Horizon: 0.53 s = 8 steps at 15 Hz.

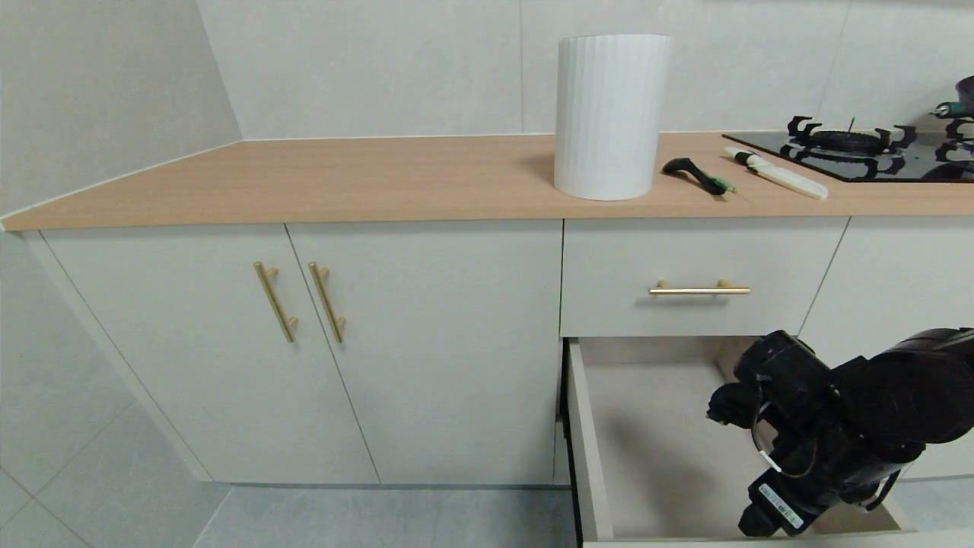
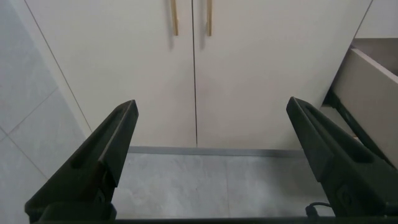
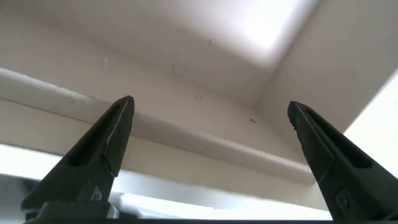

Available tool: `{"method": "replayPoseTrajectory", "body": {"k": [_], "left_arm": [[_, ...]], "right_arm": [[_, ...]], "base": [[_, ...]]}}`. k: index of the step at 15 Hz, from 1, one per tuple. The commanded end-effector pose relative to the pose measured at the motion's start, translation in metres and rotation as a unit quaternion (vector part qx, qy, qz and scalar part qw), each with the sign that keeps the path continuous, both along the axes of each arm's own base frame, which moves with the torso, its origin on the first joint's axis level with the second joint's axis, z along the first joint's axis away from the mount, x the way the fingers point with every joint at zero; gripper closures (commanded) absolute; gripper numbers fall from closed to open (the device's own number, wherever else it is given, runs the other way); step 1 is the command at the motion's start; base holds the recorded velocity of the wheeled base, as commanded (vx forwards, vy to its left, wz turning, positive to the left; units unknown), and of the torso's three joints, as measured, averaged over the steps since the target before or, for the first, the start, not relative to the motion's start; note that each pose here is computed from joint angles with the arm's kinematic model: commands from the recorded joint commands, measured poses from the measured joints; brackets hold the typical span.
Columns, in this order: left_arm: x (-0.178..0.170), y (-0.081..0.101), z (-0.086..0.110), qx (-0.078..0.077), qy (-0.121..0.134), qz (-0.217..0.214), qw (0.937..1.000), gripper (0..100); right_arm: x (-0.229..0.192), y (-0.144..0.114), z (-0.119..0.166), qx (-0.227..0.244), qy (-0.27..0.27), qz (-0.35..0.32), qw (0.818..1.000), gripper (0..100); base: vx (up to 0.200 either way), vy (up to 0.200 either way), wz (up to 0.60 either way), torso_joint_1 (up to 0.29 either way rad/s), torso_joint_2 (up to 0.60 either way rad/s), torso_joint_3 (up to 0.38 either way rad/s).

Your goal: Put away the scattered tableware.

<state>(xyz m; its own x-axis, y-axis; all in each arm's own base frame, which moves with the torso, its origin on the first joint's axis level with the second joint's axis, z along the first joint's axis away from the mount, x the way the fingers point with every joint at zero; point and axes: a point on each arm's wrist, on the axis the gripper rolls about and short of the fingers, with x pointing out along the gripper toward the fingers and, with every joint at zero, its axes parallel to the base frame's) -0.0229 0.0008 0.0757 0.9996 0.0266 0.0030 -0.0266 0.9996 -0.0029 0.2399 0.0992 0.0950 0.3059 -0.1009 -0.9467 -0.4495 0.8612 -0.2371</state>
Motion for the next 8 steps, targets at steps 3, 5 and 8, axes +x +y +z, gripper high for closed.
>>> {"method": "replayPoseTrajectory", "body": {"k": [3, 5, 8], "left_arm": [[0.000, 0.000, 0.000, 0.000, 0.001, -0.001, 1.0000, 0], [0.000, 0.000, 0.000, 0.000, 0.001, 0.000, 1.0000, 0], [0.000, 0.000, 0.000, 0.000, 0.001, 0.001, 1.0000, 0]], "right_arm": [[-0.016, 0.009, 0.000, -0.022, 0.041, 0.040, 0.998, 0], [-0.025, 0.014, -0.001, -0.036, 0.066, 0.059, 0.995, 0], [-0.033, 0.017, -0.001, -0.048, 0.091, 0.079, 0.992, 0]], "base": [[0.000, 0.000, 0.00, 0.000, 0.00, 0.000], [0.000, 0.000, 0.00, 0.000, 0.00, 0.000], [0.000, 0.000, 0.00, 0.000, 0.00, 0.000]]}}
